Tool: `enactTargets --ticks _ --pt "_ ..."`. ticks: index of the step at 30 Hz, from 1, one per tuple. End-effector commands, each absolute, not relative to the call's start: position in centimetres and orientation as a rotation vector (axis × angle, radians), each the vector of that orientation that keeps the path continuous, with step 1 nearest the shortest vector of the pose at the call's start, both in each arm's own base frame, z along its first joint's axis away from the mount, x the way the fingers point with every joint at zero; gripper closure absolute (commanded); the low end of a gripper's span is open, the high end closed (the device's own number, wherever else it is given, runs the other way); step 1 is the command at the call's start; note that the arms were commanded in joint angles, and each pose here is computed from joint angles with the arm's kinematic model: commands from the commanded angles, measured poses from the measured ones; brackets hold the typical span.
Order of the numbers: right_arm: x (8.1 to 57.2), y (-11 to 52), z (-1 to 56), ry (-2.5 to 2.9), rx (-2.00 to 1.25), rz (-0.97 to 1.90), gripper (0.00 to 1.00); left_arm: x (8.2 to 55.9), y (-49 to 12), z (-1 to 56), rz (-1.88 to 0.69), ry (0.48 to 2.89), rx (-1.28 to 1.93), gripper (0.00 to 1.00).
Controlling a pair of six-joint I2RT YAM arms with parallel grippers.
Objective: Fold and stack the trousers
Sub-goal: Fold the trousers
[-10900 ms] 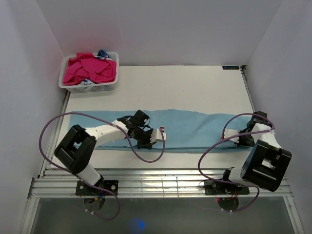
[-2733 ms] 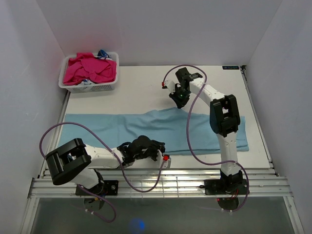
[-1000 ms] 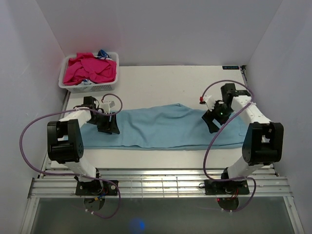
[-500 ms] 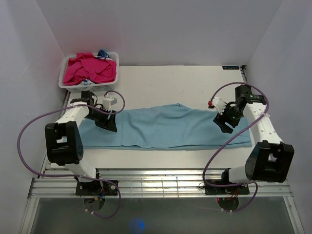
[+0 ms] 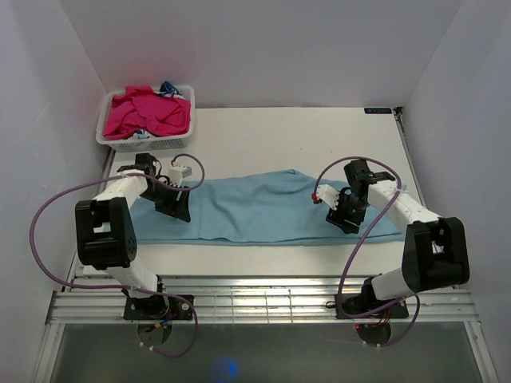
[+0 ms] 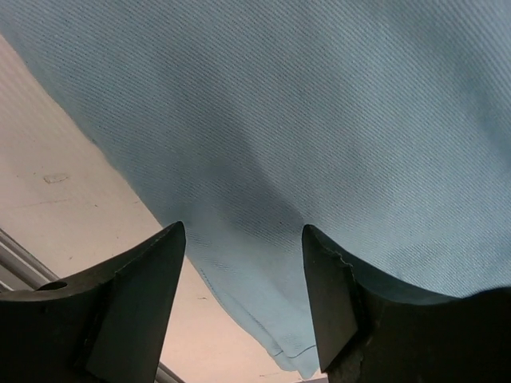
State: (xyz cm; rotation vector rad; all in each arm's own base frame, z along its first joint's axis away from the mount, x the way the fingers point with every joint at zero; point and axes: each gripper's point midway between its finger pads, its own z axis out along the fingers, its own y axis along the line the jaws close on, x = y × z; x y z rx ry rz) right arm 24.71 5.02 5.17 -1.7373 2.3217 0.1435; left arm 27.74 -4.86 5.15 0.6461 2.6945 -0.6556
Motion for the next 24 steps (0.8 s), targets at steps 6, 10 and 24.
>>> enactTargets --ticks 6,10,24 --pt "23.1 5.0 4.3 2.281 -1.800 0.123 0.39 28.2 -4.0 3.2 -0.610 2.730 0.596 0.31" --pt "22.9 4.7 3.5 2.279 -1.816 0.100 0.42 28.4 -4.0 2.8 -0.617 2.733 0.585 0.31" --pt "23.4 4.1 4.2 2.239 -1.849 0.022 0.92 28.4 -3.2 1.7 -0.561 2.757 0.567 0.31"
